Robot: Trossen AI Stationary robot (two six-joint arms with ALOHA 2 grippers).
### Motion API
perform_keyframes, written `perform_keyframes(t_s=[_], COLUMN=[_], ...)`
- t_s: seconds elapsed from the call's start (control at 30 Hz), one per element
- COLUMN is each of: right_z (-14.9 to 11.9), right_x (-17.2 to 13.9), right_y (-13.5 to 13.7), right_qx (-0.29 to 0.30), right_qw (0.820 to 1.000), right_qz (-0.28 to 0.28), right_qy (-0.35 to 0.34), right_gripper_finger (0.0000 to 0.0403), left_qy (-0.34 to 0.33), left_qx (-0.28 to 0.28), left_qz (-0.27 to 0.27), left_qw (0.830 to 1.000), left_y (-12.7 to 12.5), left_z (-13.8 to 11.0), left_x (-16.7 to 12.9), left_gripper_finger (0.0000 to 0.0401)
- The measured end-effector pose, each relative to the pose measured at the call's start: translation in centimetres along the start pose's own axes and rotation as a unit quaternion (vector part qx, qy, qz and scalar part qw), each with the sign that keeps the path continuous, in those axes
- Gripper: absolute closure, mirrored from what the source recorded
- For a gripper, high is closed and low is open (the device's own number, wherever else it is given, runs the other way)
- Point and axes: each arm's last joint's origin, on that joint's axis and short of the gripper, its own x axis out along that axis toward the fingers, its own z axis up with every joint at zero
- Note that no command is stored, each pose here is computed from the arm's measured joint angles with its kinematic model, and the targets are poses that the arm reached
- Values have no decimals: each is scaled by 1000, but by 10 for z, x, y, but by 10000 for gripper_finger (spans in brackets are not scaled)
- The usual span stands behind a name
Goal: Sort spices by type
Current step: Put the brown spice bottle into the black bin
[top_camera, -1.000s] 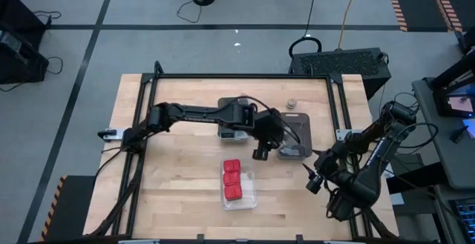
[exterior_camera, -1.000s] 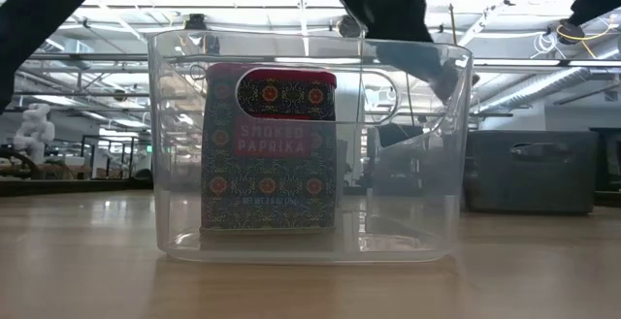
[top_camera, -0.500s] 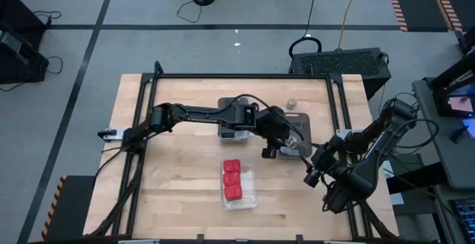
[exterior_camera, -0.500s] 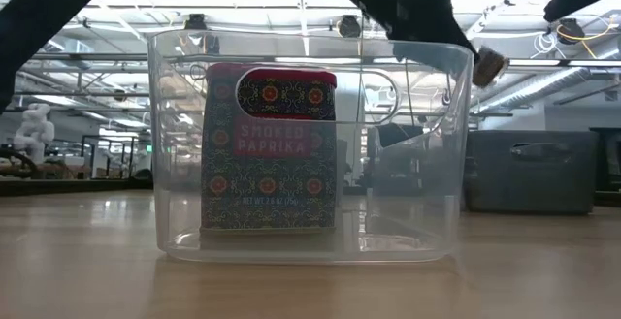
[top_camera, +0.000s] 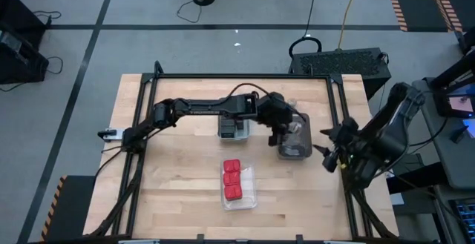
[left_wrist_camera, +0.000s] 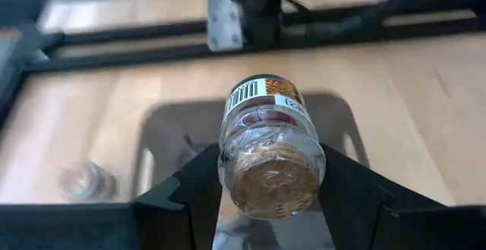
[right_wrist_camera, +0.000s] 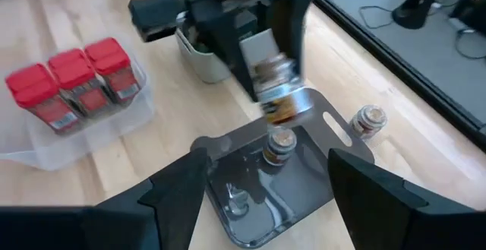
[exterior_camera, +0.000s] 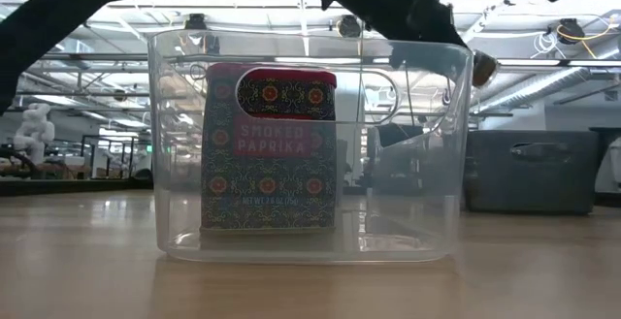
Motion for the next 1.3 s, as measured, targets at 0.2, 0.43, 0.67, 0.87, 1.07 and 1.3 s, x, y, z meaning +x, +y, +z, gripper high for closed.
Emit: perform_keyframes(t_s=[0.2,0.43,0.67,0.87,1.07,1.3], right_z=[7,10,12,13,15,15], right_x=[-5,-4,0,2,4,4], right_y=[-19,-22,-19,-19,-18,-17], right_qx=[17,23,29,36,46,43], right_qw=[1000,999,999,999,999,999], right_qz=[18,9,-5,-11,-10,-5], right_qy=[-13,-21,-21,-20,-21,-22], right_gripper_finger=[145,145,145,145,145,145], left_qy=[54,68,73,64,96,114], left_qx=[-35,-15,-16,-20,-30,-32], left_qz=[-13,-43,-36,-16,-16,-20], left_qw=[998,997,997,998,995,993], left_y=[0,-33,-33,-21,-14,-15], left_z=[-13,-25,-38,-37,-49,-55], left_x=[3,31,53,52,57,61], left_gripper_finger=[217,217,217,217,217,217])
